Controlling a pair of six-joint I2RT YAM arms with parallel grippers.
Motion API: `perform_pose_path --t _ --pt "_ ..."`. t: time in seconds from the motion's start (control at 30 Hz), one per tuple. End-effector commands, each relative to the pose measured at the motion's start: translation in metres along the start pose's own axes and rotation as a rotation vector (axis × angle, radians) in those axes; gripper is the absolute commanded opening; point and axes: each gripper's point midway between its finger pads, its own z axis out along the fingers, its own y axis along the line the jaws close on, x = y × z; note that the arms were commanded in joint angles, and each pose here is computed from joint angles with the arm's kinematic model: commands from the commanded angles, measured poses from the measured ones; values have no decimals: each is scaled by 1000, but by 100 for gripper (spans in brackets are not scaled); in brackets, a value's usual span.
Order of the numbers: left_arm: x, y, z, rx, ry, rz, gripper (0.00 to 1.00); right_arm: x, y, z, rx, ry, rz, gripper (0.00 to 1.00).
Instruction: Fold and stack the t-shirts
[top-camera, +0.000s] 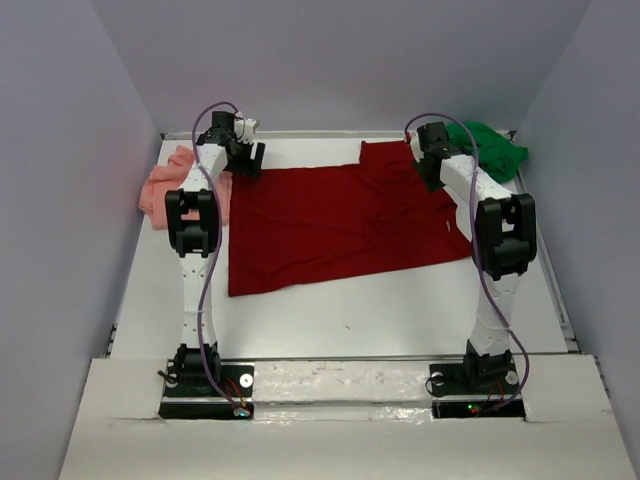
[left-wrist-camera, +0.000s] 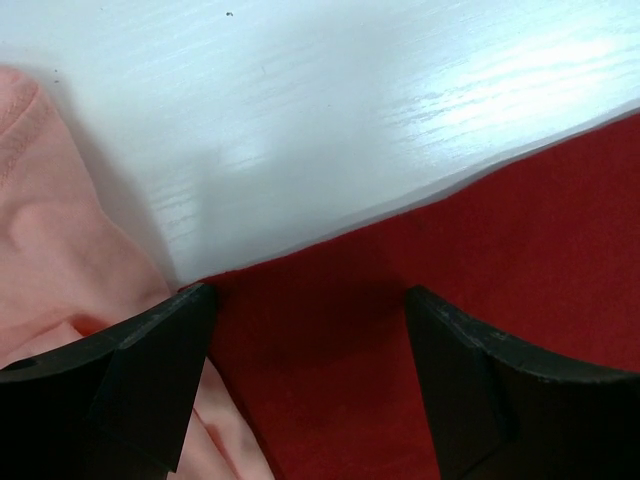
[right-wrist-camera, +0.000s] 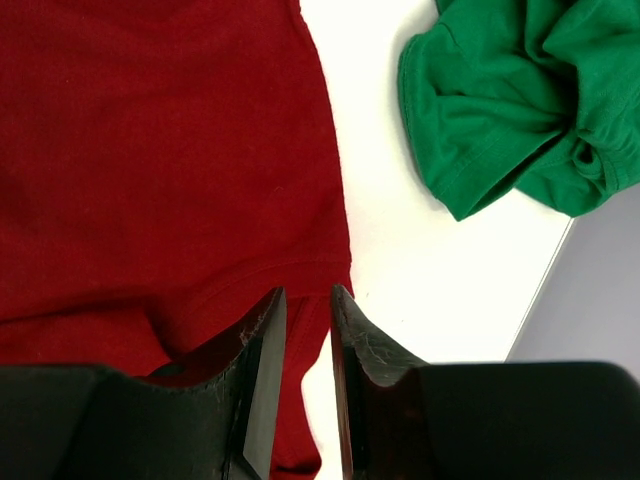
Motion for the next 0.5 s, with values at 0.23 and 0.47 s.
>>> perform_pose_path --t 0.23,0.47 --pt "-9 -2 -11 75 -25 -40 88 -4 0 1 -5 -4 7 29" --pt "-3 22 -20 22 -18 -77 88 -7 5 5 -30 -9 13 27"
